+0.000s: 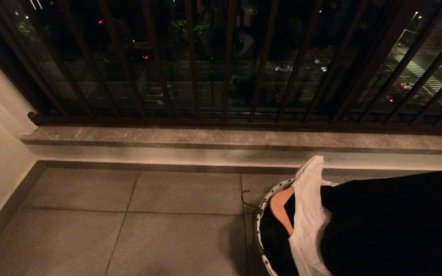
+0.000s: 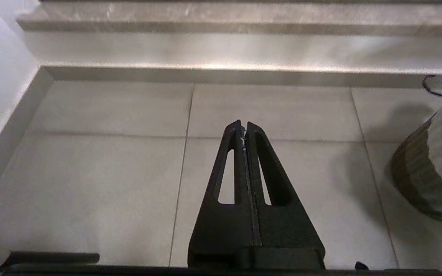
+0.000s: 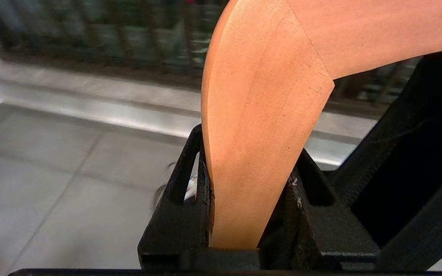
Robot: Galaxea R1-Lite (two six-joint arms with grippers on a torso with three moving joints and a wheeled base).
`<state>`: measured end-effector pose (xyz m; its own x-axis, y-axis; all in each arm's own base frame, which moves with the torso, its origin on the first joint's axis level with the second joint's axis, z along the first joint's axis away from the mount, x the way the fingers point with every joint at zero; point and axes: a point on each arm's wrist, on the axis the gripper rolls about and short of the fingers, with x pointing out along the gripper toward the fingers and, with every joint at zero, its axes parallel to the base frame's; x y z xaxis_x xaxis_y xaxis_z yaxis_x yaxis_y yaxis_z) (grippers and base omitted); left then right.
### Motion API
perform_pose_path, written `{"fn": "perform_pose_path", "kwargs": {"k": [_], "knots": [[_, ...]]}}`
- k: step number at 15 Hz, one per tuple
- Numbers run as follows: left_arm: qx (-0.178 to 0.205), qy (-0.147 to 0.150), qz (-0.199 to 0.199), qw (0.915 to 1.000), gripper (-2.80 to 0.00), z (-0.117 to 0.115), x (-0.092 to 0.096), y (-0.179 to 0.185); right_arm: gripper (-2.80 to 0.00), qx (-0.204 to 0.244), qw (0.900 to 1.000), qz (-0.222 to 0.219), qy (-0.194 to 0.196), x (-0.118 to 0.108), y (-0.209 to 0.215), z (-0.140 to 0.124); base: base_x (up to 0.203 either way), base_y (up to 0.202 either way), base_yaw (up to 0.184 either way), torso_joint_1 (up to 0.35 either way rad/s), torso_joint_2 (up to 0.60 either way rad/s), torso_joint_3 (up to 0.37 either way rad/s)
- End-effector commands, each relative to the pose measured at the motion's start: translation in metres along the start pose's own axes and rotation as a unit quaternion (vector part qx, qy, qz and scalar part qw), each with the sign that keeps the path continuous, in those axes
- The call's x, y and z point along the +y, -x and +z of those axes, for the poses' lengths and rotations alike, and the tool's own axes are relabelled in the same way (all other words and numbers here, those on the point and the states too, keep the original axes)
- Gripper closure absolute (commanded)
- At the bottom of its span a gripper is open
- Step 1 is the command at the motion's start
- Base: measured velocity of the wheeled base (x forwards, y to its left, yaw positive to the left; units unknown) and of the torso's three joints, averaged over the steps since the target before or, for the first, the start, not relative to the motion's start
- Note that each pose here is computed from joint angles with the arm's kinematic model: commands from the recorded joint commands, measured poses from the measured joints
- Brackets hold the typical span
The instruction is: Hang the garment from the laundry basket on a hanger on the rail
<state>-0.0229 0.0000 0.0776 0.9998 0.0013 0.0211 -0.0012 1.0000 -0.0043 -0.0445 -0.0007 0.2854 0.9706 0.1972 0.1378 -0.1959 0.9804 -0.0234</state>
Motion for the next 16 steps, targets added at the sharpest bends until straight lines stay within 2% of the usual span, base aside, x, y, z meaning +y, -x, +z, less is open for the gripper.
{"fn": "perform_pose_path", "kwargs": {"k": [1, 2, 3, 4, 11, 16], "knots": [[0.004, 0.000, 0.000, 1.0000, 0.00, -0.002, 0.000, -0.001, 0.00, 0.022, 1.000, 0.009, -0.003, 0.001, 0.005, -0.002, 0.000, 0.000, 0.000, 0.001, 0.00, 0.211], [0.004, 0.000, 0.000, 1.0000, 0.00, -0.002, 0.000, -0.001, 0.00, 0.049, 0.998, 0.026, -0.008, 0.003, 0.014, -0.003, 0.000, 0.000, 0.000, -0.002, 0.00, 0.191], [0.004, -0.001, 0.000, 1.0000, 0.00, -0.002, 0.000, -0.001, 0.00, 0.054, 0.997, 0.060, -0.012, 0.005, 0.022, -0.003, 0.000, 0.000, 0.000, -0.002, 0.00, 0.198], [0.004, -0.001, 0.000, 1.0000, 0.00, -0.002, 0.000, -0.001, 0.00, 0.054, 0.996, 0.068, -0.012, 0.006, 0.023, -0.005, 0.000, 0.000, 0.000, -0.004, 0.00, 0.195], [0.004, -0.001, 0.000, 1.0000, 0.00, -0.002, 0.000, -0.001, 0.00, 0.070, 0.995, 0.072, -0.014, 0.006, 0.020, -0.018, 0.000, 0.000, 0.000, 0.001, 0.00, 0.205], [0.004, -0.001, 0.000, 1.0000, 0.00, -0.002, 0.000, -0.001, 0.00, 0.058, 0.996, 0.072, -0.014, 0.005, 0.011, -0.021, 0.000, 0.000, 0.000, 0.002, 0.00, 0.205]]}}
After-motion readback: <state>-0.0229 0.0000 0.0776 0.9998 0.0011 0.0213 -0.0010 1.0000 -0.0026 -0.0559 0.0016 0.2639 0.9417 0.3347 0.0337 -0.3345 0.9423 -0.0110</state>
